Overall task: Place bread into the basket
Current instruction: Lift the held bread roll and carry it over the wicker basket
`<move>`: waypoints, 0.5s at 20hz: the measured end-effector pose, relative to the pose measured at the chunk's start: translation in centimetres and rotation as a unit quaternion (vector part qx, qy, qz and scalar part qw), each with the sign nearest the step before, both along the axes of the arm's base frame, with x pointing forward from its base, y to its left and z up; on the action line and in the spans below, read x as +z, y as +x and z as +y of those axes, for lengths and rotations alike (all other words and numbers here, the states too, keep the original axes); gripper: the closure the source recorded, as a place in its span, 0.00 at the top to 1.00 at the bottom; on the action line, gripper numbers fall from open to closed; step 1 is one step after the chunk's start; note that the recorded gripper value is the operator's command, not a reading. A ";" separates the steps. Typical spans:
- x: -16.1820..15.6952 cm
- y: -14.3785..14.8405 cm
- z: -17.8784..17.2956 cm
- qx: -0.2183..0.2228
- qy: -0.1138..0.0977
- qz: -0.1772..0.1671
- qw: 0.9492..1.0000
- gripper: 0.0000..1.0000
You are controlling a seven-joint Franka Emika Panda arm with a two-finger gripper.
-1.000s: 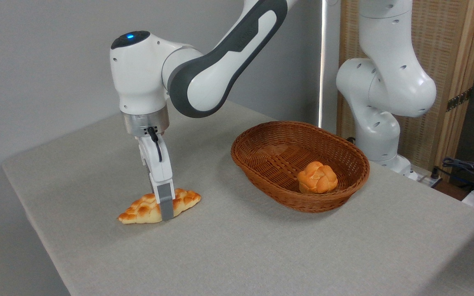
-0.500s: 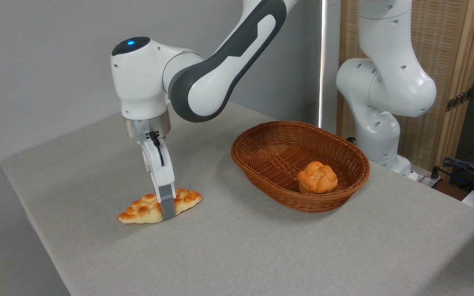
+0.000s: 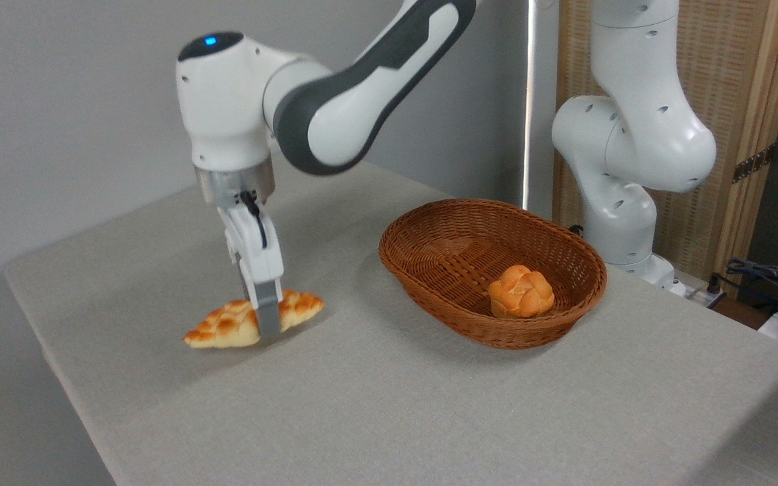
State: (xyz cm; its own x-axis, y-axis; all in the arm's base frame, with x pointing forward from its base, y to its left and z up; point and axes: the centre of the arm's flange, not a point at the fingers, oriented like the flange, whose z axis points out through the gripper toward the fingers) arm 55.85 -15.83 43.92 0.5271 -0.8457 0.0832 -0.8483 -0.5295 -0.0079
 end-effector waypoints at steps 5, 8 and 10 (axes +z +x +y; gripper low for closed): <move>8.5 -5.0 2.9 0.016 0.032 0.060 0.998 0.19; 11.2 -10.2 3.6 -0.004 0.054 0.093 0.994 0.19; 11.0 -13.6 4.1 -0.021 0.065 0.098 0.993 0.19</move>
State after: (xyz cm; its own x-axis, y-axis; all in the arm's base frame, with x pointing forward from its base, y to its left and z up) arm 42.20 -11.73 54.89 0.4869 -0.8639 -0.1290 -0.8612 -0.4995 0.0943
